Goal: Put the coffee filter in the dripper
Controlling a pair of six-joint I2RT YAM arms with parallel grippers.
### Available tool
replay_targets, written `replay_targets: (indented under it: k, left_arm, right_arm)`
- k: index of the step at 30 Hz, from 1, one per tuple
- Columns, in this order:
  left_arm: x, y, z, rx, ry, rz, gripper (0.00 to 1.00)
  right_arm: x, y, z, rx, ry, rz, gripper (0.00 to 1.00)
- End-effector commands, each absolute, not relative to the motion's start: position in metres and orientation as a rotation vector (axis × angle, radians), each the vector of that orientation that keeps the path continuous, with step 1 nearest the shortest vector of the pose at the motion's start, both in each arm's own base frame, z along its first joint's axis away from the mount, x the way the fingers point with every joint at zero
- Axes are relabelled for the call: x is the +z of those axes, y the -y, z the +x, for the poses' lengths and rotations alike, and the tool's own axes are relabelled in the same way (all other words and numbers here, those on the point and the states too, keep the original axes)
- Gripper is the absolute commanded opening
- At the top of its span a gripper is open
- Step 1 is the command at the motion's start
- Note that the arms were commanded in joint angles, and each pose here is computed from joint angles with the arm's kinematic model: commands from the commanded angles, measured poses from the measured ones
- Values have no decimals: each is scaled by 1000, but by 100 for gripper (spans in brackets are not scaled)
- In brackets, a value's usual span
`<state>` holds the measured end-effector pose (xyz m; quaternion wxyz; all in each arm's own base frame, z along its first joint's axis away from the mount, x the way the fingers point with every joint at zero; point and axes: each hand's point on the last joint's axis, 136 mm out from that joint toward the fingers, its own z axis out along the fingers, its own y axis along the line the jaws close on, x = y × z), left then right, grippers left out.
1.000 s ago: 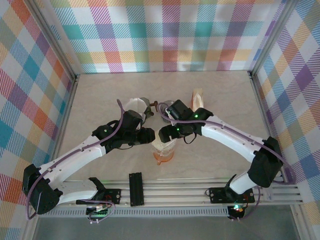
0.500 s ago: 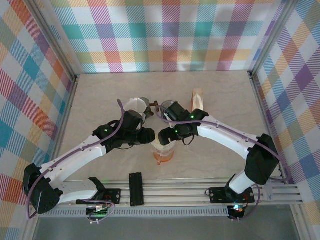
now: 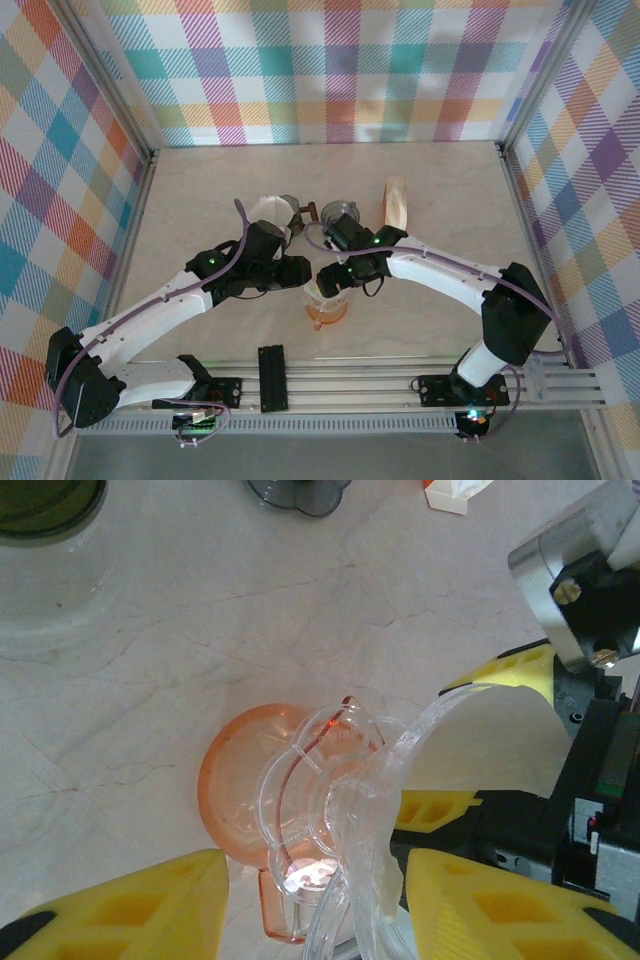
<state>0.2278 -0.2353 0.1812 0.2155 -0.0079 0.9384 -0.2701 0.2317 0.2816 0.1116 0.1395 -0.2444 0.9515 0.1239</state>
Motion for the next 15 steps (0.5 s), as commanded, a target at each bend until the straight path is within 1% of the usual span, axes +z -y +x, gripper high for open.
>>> replay_targets:
  k: [1,3,5,9,15]
  left_arm:
    - [181,230,227,-749,-2591,-44,55]
    - [181,231,226,-764,-2586,-42,58]
    - [181,231,226,-765,-2587,-43,58]
    - [176,228,225,-741,-2607,-49,49]
    - [175,230,224,-749,-2611,-45,46]
  right_arm:
    - [95,-282,230,321,-2764,-725,89]
    - [95,-282,229,317,-2764,-725,88]
    - [96,-283,229,321,-2762,-723,88]
    - [108,-284,230,336,-2737,-718,89]
    - [138,-286,233,388,-2675,-685,89]
